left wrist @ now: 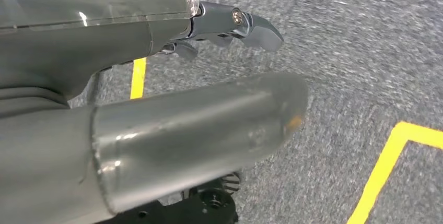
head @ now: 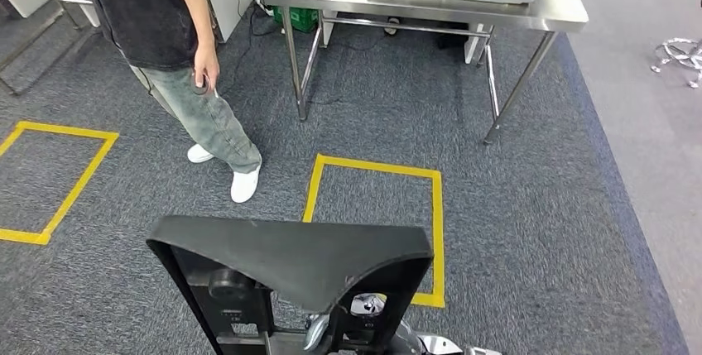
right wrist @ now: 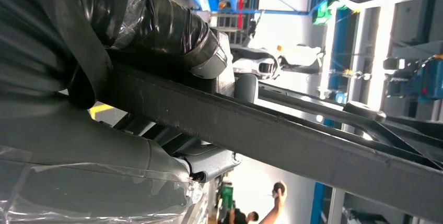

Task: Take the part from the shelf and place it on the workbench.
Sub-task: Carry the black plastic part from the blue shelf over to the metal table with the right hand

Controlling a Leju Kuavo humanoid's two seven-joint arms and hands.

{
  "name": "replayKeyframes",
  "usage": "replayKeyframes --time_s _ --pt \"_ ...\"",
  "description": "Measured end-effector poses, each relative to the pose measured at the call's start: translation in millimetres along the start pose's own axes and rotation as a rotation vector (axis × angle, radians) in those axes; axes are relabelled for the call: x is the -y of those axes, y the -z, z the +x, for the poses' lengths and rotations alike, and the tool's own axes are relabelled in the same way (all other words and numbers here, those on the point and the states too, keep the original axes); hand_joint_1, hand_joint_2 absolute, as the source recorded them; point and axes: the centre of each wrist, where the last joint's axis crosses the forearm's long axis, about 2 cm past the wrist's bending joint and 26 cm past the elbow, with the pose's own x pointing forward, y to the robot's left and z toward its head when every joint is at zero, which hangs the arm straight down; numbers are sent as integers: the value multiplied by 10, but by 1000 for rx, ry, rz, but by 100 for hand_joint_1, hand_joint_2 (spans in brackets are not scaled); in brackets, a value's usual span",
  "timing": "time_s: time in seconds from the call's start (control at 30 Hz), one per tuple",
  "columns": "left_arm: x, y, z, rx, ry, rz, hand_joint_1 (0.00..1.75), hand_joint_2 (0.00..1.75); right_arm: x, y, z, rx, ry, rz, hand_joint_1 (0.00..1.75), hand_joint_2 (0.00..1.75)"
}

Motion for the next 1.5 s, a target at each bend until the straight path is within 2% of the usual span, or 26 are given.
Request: replayKeyframes --time_s 0.5,0.77,1.5 --pt "17 10 25 2 8 -16 0 0 17 0 0 -2 -2 9 173 175" --pt "1 -8 -18 -39 -14 -16 0 0 21 -3 -11 -5 -5 2 173 175" --pt "-9 -9 -20 -22 -23 -22 0 0 7 -16 -16 1 -5 -8 173 175"
